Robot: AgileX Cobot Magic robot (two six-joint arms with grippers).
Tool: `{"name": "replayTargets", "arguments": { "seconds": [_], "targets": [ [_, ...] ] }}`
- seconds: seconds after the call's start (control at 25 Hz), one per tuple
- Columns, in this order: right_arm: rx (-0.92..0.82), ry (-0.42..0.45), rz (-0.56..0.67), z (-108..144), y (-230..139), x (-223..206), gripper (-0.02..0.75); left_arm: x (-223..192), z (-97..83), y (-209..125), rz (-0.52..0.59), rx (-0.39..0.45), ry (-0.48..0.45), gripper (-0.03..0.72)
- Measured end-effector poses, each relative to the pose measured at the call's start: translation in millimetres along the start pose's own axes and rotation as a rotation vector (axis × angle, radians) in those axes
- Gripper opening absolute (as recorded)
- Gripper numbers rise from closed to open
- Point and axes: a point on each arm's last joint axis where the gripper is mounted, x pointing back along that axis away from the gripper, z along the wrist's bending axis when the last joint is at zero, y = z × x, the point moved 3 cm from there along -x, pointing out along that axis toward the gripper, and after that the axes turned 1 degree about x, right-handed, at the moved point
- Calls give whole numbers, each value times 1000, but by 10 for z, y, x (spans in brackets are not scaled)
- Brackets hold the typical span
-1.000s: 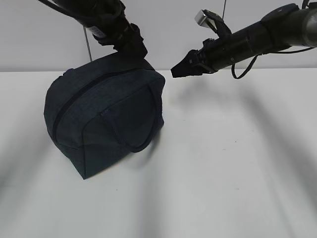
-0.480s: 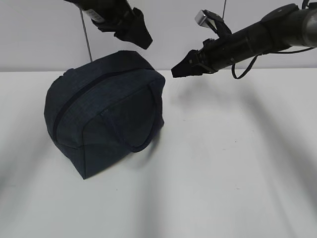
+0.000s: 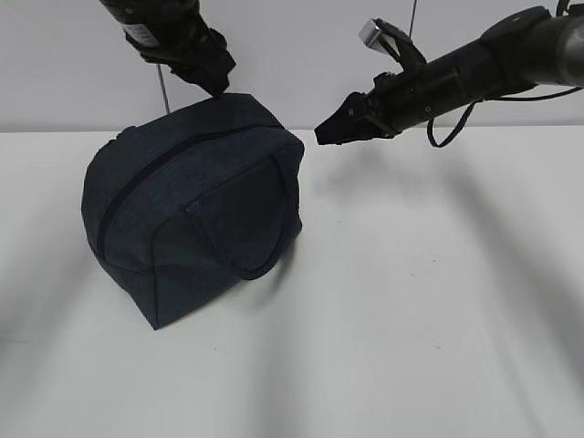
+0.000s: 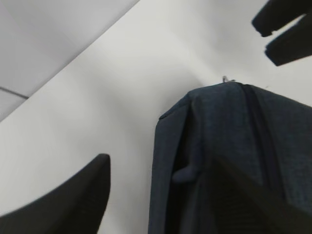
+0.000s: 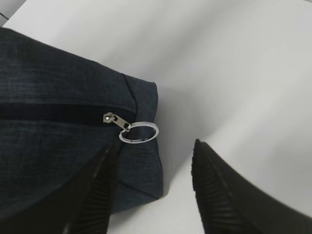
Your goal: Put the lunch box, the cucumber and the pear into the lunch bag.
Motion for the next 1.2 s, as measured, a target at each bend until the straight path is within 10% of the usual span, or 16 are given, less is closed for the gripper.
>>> {"name": "replayTargets", "arguments": {
  "seconds": [0.72, 1.2],
  "targets": [
    [-79, -346, 267, 436, 253, 995, 391, 84, 975, -650, 240, 421, 101, 354],
    [-117, -626, 318, 920, 398, 1894, 391, 174, 1018, -721, 277, 474, 111, 351]
  ]
}}
